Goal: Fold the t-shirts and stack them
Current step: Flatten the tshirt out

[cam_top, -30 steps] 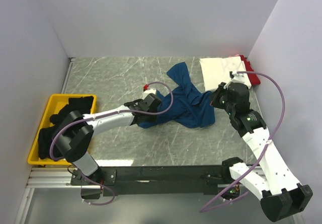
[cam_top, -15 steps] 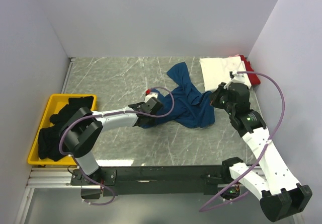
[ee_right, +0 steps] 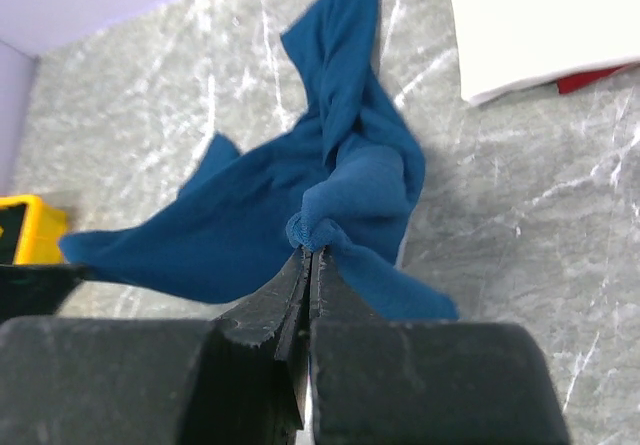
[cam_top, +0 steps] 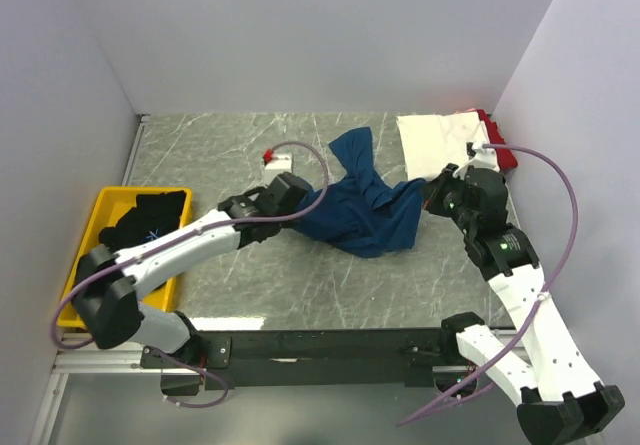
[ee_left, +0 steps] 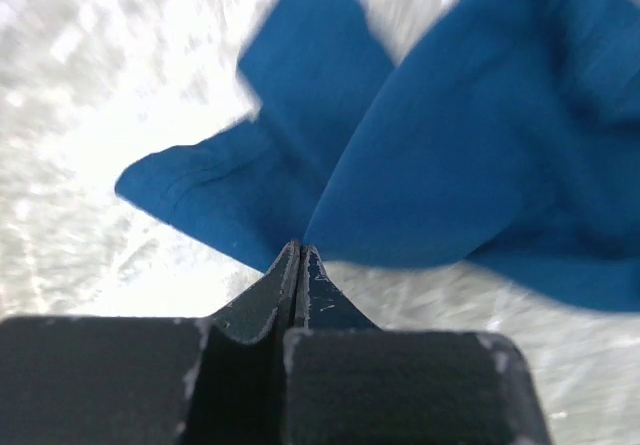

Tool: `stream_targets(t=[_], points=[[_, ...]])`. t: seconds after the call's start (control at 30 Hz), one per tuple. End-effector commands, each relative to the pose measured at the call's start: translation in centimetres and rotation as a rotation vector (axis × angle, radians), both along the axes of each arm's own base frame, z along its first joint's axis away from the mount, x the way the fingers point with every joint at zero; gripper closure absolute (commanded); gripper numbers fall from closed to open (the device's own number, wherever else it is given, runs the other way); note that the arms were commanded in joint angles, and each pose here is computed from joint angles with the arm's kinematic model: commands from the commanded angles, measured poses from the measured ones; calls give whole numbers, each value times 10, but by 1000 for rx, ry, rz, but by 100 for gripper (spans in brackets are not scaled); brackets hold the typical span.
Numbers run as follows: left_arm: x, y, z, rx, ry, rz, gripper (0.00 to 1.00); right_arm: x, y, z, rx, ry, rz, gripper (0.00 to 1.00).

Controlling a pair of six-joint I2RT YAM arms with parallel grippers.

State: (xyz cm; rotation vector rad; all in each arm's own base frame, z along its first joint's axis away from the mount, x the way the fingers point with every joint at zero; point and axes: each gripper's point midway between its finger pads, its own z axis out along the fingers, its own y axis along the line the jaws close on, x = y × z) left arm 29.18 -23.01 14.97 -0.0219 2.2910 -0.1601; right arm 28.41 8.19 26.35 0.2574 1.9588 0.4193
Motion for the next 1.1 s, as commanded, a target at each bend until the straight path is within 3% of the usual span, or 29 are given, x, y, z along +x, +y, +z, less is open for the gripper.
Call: stream_targets(t=[0.0,0.23,0.3,0.5,0.6,0.7,0.83,1.0,1.07], points=[[5,19,65,-42,-124,95,100,-7,-3,57,57,-144,-9,100],[-1,55,190,-194,-370,184,100,-29,-3,115,135,-270,-1,100],[4,67,213,-185,-427,215,100,-33,-3,127,156,-297,4,100],[63,99,257,-285,-500,260,100,-22,-8,133,150,-304,-42,100],[105,115,247,-318,-486,279,100,-7,-8,121,136,-278,-64,100],[144,104,216,-322,-401,235,100,11,-3,94,138,-226,-66,100],[191,77,137,-343,-230,188,100,40,-12,43,119,-129,-124,100],[214,76,54,-394,-19,240,99,70,-17,-29,153,31,-110,100],[214,80,40,-394,3,263,89,73,-21,-49,155,77,-120,100]])
